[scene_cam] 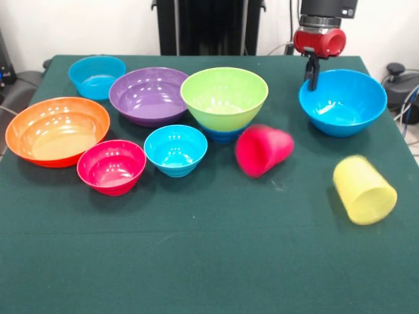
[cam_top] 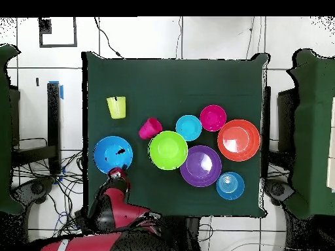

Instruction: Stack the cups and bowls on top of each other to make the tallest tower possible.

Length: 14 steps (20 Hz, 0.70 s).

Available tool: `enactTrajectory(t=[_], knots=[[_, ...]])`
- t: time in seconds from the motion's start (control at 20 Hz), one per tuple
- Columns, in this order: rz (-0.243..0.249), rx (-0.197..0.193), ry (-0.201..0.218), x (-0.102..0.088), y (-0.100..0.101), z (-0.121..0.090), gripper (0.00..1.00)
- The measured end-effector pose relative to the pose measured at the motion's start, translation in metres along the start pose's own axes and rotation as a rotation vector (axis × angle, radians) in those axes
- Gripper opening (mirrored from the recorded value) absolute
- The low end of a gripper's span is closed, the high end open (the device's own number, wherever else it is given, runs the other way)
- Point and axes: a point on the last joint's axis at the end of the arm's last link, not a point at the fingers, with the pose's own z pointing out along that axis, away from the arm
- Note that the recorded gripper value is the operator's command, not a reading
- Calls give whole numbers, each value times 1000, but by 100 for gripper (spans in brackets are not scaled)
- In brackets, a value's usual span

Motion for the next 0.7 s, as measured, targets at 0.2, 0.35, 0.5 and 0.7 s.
enactTrajectory(t=[0.2, 0.35, 0.5, 0.7], knots=[[-4, 16, 14, 3, 0, -2, 0], [-5, 28, 24, 4, -1, -2, 0], [-5, 29, 26, 5, -1, -3, 0], [-7, 26, 25, 5, 0, -4, 0]])
